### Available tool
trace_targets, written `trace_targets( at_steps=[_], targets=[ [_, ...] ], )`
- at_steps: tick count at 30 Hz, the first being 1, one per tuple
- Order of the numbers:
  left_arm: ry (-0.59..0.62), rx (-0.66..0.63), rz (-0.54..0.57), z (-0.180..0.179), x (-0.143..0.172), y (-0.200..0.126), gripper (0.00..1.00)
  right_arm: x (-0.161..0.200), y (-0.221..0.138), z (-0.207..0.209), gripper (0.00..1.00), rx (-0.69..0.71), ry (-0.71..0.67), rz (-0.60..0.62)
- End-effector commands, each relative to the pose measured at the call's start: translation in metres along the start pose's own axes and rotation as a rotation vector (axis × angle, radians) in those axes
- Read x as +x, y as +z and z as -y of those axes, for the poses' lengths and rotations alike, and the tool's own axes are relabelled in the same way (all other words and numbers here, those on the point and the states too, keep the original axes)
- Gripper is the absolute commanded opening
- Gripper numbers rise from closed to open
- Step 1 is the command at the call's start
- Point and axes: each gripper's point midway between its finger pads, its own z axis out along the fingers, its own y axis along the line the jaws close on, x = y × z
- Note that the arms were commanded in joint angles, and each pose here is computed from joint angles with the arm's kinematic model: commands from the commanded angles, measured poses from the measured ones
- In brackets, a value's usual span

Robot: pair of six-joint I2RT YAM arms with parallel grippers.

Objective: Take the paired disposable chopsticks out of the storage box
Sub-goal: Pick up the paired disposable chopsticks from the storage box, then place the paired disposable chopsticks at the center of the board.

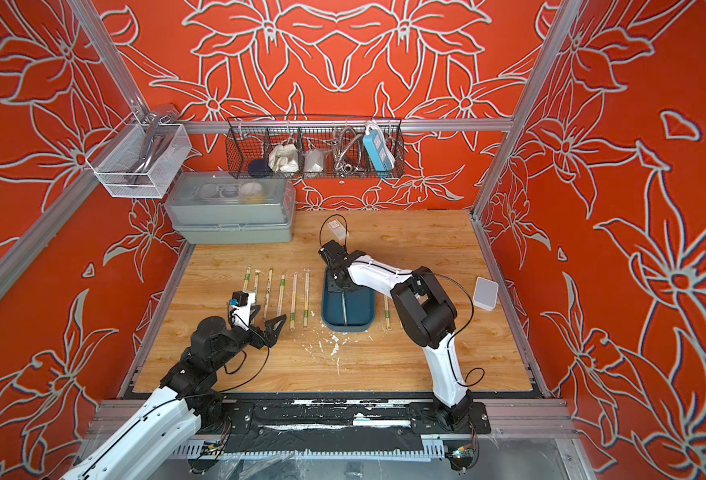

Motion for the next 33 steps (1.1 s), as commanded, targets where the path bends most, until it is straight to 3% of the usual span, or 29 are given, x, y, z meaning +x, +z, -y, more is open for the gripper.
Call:
trace_targets(
  at_steps=[1,13,19,26,29,33],
  targets=[
    [0.023,0.013,0.039,0.005,-0.015,-0.002,1.0,-0.011,-0.028,-0.006,0.0,-0.041,0.001,0.049],
    [0.051,0.138,0.023,0.029,-0.012,0.007,1.0,-0.04,-0.098,0.026,0.0,-0.053,-0.054,0.164],
    [0.171,0.248,-0.022,0.067,-0.002,0.016,1.0,-0.036,-0.12,0.105,0.0,-0.016,-0.074,0.147],
    [0.225,0.294,-0.056,0.085,0.004,0.023,1.0,-0.019,-0.121,0.233,0.0,0.252,-0.063,0.135],
    [0.232,0.287,-0.073,0.083,0.007,0.025,1.0,-0.006,-0.106,0.264,0.0,0.289,-0.07,0.058],
    [0.244,0.267,-0.065,0.08,0.007,0.023,1.0,-0.001,-0.094,0.285,0.0,0.292,-0.063,0.067]
  ],
)
